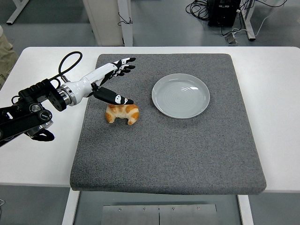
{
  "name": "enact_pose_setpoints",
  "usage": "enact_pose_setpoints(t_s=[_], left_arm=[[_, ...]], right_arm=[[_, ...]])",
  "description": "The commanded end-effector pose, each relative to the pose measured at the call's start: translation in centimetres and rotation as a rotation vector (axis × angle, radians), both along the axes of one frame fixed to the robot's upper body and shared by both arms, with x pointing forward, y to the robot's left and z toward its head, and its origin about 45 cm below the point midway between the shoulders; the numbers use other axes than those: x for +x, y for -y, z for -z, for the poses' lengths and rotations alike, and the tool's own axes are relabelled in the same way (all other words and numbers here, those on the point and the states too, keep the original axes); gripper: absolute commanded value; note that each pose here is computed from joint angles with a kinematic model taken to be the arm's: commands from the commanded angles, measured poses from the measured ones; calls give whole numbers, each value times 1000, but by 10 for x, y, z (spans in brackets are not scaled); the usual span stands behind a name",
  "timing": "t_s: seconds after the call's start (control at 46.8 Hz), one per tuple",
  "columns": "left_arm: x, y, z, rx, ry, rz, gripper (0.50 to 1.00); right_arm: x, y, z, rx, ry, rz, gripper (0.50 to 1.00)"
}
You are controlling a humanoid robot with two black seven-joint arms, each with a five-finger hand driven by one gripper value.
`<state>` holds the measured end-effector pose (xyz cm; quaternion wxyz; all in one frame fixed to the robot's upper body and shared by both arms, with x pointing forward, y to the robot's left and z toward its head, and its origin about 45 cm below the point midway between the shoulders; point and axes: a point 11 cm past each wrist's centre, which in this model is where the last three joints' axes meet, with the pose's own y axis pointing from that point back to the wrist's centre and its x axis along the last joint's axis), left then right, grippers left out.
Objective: Place the bread on the plate
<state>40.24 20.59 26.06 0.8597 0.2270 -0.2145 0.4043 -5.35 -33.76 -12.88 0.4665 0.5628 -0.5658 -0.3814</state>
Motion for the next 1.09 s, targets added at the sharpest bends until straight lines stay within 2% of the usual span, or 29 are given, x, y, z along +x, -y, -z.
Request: enact_pose_setpoints(t_s=[0.0, 0.342, 0.577, 0.748, 1.068], left_arm=[[0, -3, 0, 31, 18, 8, 972], [-5, -4, 4, 176, 131, 80, 972], [-13, -19, 17, 304, 158, 123, 969], [-9, -29, 19, 344, 172, 113, 971], [-6, -27, 26, 347, 162, 105, 969]], right_arm=[[0, 0, 0, 0, 0, 0, 1000], [0, 0, 0, 1, 0, 0, 1000], [0, 0, 0, 0, 0, 1, 1000], [1, 0, 0, 0, 2, 1, 1000], [0, 0, 0, 0, 0, 0, 1000]])
